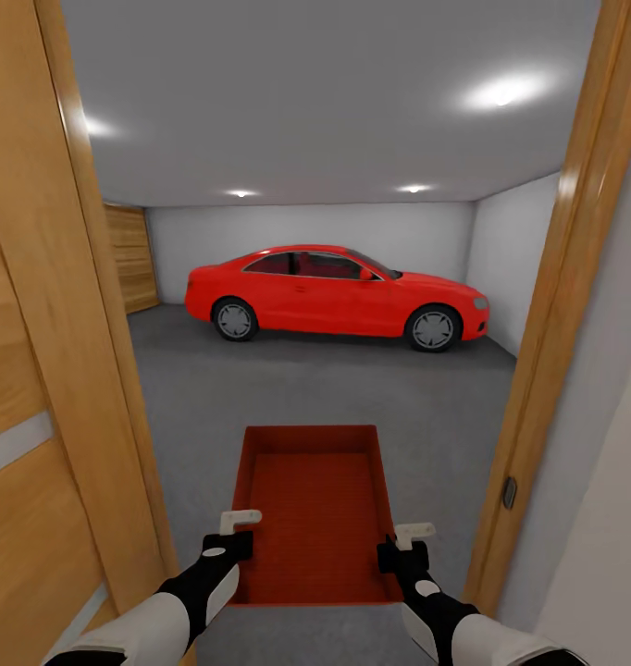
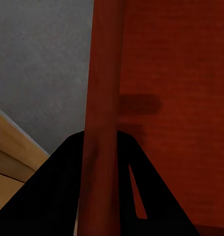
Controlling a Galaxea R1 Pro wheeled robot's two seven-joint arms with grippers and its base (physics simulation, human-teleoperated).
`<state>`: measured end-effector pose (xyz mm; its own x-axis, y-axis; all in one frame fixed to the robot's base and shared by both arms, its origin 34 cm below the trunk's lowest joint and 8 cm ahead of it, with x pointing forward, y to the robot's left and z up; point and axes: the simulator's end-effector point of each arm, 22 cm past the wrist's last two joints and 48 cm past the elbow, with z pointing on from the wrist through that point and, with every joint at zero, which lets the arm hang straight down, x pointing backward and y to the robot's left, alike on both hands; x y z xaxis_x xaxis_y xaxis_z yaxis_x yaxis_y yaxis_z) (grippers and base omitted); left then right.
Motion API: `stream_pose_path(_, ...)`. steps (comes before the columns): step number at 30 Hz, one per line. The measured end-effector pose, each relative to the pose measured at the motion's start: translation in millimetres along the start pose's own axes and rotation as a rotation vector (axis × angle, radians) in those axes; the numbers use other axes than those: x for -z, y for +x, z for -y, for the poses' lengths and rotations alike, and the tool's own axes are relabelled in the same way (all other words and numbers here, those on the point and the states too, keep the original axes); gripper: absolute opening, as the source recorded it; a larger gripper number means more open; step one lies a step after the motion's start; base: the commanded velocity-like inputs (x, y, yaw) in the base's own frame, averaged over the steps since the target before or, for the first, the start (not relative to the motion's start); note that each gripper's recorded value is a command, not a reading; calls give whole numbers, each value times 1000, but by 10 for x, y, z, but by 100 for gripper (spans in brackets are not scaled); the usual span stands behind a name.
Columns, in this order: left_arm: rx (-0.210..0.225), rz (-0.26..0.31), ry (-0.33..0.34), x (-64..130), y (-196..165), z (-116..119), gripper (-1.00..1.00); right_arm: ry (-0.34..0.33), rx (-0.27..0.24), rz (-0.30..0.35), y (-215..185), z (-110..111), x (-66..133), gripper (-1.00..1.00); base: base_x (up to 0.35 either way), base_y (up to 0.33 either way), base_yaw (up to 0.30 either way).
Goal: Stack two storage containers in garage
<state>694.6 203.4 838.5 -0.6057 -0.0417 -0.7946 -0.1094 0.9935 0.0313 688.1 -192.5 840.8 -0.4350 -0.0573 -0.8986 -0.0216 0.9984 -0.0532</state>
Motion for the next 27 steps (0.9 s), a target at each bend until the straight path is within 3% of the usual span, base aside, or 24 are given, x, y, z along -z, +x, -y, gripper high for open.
stream_pose_path(7,1,0,0,4,1,0,-100,0,0,0,-2,0,4,-100,154,0,0)
stream_pose_path(27,1,1,0,5,-4,0,-100,0,0,1,-6,0,4,-100,318,23,0)
